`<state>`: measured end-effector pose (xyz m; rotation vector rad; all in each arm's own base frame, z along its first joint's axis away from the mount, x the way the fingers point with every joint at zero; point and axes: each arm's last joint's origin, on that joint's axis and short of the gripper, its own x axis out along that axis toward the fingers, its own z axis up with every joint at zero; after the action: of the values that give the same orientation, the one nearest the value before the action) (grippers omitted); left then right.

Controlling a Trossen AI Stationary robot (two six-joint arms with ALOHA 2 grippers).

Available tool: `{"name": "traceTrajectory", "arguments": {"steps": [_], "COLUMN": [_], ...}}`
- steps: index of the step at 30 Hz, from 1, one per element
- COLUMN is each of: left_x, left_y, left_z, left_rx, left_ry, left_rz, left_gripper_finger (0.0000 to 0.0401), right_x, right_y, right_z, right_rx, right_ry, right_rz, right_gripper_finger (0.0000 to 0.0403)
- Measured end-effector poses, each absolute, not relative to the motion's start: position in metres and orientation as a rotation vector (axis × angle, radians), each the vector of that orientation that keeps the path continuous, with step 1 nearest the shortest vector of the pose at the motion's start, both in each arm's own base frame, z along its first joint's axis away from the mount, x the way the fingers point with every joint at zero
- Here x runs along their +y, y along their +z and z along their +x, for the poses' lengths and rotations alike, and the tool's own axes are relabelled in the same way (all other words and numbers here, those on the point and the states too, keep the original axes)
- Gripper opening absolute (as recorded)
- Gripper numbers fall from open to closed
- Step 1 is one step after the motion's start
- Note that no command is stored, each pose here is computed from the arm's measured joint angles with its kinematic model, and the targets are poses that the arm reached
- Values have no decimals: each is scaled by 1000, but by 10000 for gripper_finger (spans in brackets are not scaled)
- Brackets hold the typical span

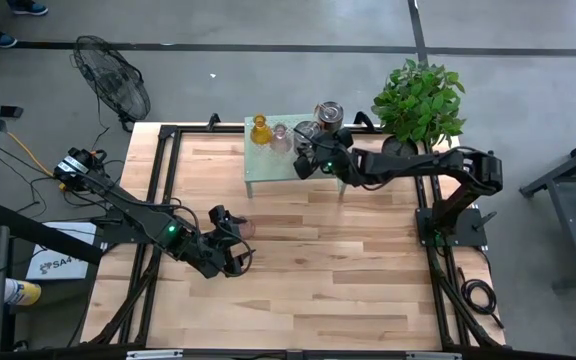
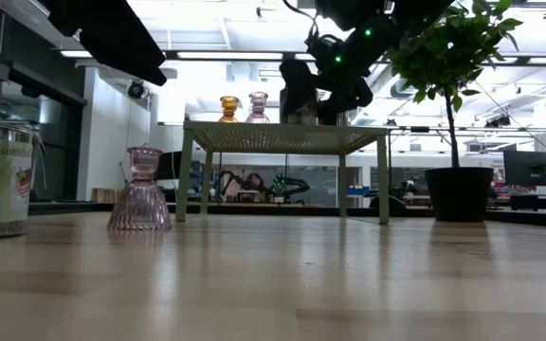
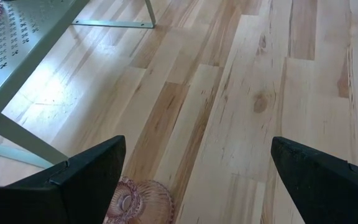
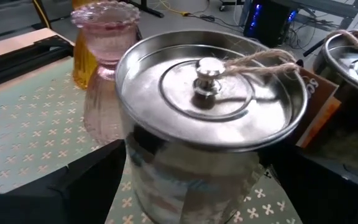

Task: Pick & Place candle stick holders
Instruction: Put the right silver candle on the shelf, then put the silver candle on the shelf

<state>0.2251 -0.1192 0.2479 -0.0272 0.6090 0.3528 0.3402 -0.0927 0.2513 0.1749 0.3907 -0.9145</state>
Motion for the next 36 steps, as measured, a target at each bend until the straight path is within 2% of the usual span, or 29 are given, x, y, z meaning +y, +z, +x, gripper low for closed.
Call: {"name": "traceTrajectory", "arguments": {"steps": [21, 28, 36], "left_x": [-119, -119, -119], "left_y": [248, 248, 248], "left_z": [225, 225, 225], "left_rx": [610, 615, 616], "left_ry": [353, 353, 352], "left_rz": [-27, -23, -23], "left_gripper_finger": [396, 396, 396], "right_x": [-81, -71, -36], "right_y": [277, 280, 282], "right_z": [324, 309, 296], "right_rx": [357, 454, 551], "right_ry": [-895, -872, -837], "right_rz": [189, 215, 174], "right_gripper_finger": [390, 390, 390]}}
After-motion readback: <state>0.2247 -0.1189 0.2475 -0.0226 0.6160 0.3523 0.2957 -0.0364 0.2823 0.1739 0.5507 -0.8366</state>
